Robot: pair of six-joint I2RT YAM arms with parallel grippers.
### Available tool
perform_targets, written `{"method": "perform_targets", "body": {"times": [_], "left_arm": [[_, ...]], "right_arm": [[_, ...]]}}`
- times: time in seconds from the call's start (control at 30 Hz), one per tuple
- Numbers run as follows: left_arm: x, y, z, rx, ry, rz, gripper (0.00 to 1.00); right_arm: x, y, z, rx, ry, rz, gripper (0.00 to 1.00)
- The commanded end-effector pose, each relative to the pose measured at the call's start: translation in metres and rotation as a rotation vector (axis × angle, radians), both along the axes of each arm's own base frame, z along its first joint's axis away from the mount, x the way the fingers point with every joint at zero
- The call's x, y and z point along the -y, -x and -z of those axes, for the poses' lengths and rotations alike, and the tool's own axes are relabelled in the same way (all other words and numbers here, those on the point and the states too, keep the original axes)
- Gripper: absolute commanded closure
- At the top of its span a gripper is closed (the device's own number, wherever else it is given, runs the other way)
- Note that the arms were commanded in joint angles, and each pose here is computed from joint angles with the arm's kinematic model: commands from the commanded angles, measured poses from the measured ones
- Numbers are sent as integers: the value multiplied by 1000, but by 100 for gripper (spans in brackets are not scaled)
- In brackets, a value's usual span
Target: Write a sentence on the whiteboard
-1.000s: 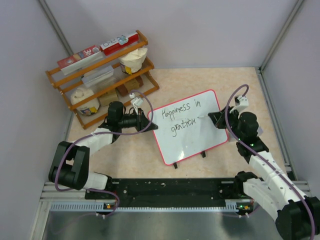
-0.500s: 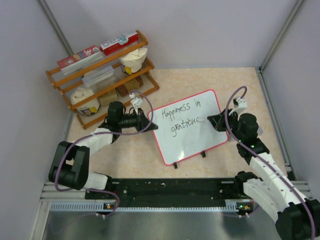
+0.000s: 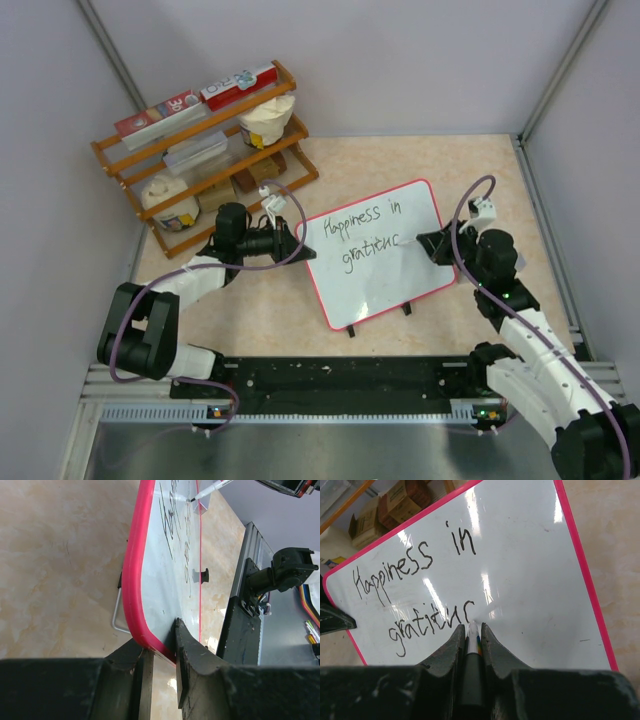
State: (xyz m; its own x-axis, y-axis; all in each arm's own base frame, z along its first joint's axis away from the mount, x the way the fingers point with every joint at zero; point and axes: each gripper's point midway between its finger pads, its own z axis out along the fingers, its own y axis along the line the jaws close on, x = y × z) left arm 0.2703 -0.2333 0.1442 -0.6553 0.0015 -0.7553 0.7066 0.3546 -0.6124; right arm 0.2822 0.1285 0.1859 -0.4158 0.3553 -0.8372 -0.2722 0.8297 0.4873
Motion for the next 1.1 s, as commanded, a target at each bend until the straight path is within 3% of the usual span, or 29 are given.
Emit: {"method": "perform_targets", "body": {"times": [0.0, 0.7, 1.07], "left_arm": [[-1, 3, 28, 65, -91, 25, 100], [-1, 3, 29, 60, -90, 26, 100], [-1, 3, 29, 61, -91, 25, 100]], "right_arm": [[7, -7, -13, 38, 14, 56, 100], [2, -19, -78, 190, -67, 59, 100], [-6, -35, -60, 126, -66, 40, 100]]}}
